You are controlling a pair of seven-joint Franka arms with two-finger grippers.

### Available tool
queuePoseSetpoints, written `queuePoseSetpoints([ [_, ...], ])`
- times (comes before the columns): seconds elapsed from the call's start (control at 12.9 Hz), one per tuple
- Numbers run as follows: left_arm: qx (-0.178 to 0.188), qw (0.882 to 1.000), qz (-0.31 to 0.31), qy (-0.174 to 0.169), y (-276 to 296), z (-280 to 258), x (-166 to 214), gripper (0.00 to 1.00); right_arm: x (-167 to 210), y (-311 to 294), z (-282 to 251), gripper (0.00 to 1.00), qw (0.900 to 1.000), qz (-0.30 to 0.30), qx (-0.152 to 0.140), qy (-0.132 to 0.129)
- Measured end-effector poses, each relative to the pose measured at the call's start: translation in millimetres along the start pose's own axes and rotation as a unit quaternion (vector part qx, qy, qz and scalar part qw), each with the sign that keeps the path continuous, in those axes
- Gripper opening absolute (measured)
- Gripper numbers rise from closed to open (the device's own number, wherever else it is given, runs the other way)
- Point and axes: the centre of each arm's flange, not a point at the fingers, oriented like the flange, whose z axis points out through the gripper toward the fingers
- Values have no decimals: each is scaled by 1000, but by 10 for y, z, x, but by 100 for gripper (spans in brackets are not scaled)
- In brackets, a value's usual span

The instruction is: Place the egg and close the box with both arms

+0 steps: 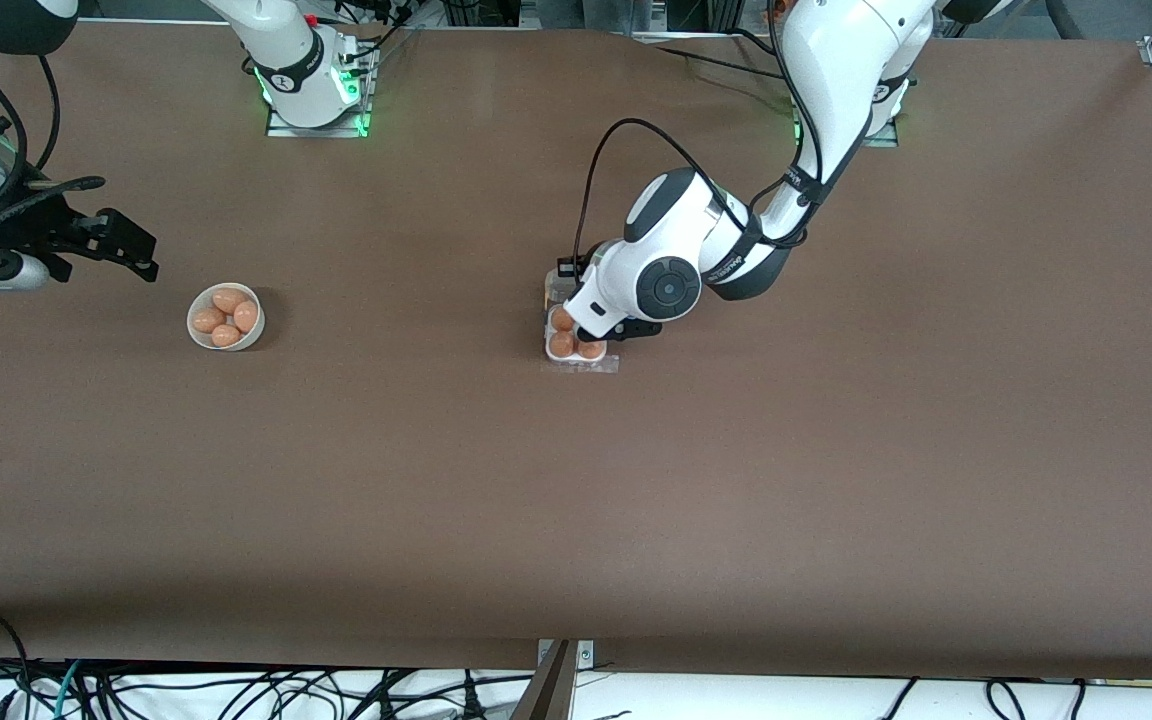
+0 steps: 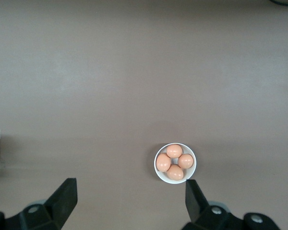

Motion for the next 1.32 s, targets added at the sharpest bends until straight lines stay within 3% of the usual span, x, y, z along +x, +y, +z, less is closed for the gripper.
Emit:
queuePoseSetpoints([
  [0.31, -23, 998, -6, 49, 3, -394, 191, 1, 1, 1, 1, 100, 1000, 0, 0, 0],
  [0.47, -6, 997, -3, 81, -76, -590, 303, 5, 1, 1, 1, 100, 1000, 0, 0, 0],
  [0.78, 66, 989, -17, 130, -572, -1191, 544, 45, 1, 2, 2, 100, 1000, 0, 0, 0],
  [1.01, 77, 981, -48, 171, -1073, -1922, 747, 75, 1, 3, 2, 100, 1000, 0, 0, 0],
  [1.09, 83, 978, -54, 186, -1203, -2085, 804, 75, 1, 3, 2, 100, 1000, 0, 0, 0],
  [1.24, 98, 972, -51, 209, -1484, -2349, 923, 88, 1, 3, 2, 100, 1000, 0, 0, 0],
  [1.32, 113, 970, -42, 213, -1602, -2441, 957, 88, 1, 3, 2, 100, 1000, 0, 0, 0],
])
